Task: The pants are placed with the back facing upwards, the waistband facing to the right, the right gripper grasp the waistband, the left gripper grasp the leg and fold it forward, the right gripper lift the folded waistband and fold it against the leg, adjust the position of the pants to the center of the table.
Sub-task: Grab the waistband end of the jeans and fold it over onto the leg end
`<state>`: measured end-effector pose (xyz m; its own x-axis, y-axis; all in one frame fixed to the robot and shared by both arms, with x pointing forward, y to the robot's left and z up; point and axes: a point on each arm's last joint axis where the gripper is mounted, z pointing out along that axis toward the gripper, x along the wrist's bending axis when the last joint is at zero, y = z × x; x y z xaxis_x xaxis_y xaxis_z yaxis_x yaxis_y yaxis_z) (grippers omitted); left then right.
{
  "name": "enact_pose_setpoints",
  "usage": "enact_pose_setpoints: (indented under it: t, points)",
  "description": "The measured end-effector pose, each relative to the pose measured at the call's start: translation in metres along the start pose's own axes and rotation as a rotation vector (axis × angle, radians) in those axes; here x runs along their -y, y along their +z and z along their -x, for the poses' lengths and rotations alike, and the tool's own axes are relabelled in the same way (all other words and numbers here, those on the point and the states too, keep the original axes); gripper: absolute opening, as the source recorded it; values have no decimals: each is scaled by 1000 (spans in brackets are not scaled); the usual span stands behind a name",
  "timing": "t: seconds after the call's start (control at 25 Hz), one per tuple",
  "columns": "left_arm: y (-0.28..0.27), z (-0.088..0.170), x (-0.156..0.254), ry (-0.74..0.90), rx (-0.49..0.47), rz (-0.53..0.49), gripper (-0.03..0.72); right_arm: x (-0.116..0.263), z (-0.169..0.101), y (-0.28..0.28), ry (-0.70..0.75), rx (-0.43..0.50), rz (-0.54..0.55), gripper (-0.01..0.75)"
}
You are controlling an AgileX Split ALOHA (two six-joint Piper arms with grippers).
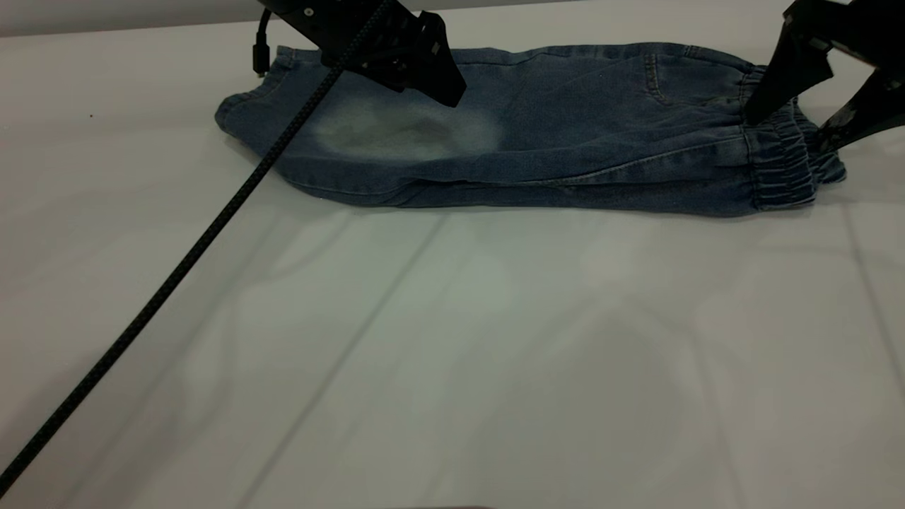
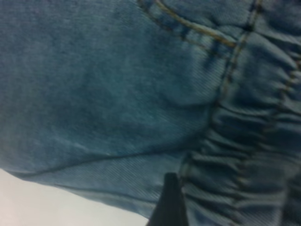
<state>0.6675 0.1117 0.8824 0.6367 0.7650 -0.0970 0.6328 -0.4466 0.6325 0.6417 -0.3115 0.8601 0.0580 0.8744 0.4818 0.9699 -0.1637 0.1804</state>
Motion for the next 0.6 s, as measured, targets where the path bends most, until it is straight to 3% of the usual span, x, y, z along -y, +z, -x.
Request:
enact_pose_setpoints:
  t: [0.48, 0.6]
  points:
    - [0, 0, -1, -25, -4, 13, 568, 2, 1, 30, -17, -199, 29, 565]
    - [0, -1, -1, -26, -6, 15, 568, 2, 1, 30, -25, -203, 29, 502]
